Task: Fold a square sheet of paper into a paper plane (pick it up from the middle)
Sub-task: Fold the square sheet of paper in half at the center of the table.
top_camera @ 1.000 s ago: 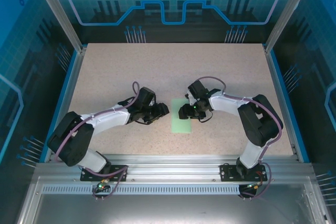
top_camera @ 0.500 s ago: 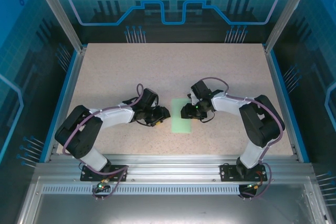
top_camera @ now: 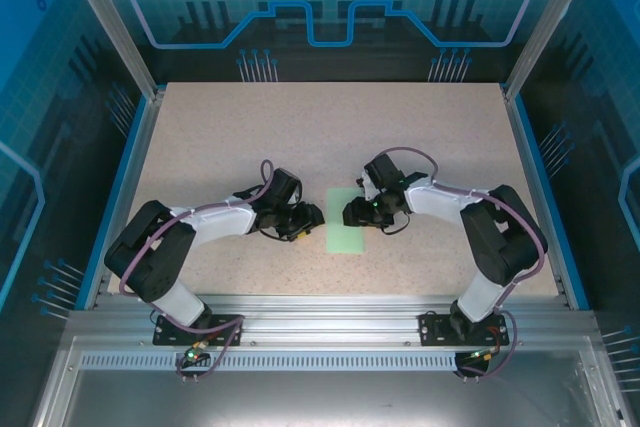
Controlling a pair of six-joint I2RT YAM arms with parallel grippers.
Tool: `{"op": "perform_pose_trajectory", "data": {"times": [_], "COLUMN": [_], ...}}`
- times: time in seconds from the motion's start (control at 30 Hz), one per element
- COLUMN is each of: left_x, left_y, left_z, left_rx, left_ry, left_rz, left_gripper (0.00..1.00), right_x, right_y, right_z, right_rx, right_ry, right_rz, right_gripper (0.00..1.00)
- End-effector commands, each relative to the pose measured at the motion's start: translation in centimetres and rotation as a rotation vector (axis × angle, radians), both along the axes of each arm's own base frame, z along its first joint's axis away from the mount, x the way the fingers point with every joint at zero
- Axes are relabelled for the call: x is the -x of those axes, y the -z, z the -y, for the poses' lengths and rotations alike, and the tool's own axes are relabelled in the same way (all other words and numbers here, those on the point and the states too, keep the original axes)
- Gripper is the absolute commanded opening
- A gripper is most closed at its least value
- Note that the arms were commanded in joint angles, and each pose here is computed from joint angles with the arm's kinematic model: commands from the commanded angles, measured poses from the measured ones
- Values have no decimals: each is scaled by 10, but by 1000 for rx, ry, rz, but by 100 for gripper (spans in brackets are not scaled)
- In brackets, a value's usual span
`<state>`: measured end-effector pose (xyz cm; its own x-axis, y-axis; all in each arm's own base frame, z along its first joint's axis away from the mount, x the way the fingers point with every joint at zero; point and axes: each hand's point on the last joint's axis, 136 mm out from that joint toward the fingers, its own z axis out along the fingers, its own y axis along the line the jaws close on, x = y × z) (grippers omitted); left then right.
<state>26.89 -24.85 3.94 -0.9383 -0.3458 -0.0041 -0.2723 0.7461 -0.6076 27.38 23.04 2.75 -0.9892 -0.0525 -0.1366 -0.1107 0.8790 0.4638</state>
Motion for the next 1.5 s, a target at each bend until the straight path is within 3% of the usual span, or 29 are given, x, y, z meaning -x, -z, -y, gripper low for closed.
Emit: {"op": "perform_pose_trajectory", "data": {"times": [0.0,0.3,0.53,0.9,1.23,1.47], "left_x": [-1,1,5,4,8,10], "left_y": [-7,-7,-4,-5,-1,-1], "left_z": [12,17,27,26,24,25], "left_rx": [34,33,37,14,8,8], "left_ry": [28,44,72,59,58,64], "left_rz": [-6,-12,-35,-24,-36,-36], "left_gripper": [50,50,49,49,49,48], "right_x": [3,4,11,12,37,40], "right_y": [12,14,21,-18,12,9], "right_z": [3,12,15,4,5,10], "right_rx": [18,3,-9,-68,-45,-32], "right_ry": [7,28,37,13,16,15], "right_rz": [-30,-36,-57,16,-53,-42], "right_gripper": [54,54,47,50,50,50]}}
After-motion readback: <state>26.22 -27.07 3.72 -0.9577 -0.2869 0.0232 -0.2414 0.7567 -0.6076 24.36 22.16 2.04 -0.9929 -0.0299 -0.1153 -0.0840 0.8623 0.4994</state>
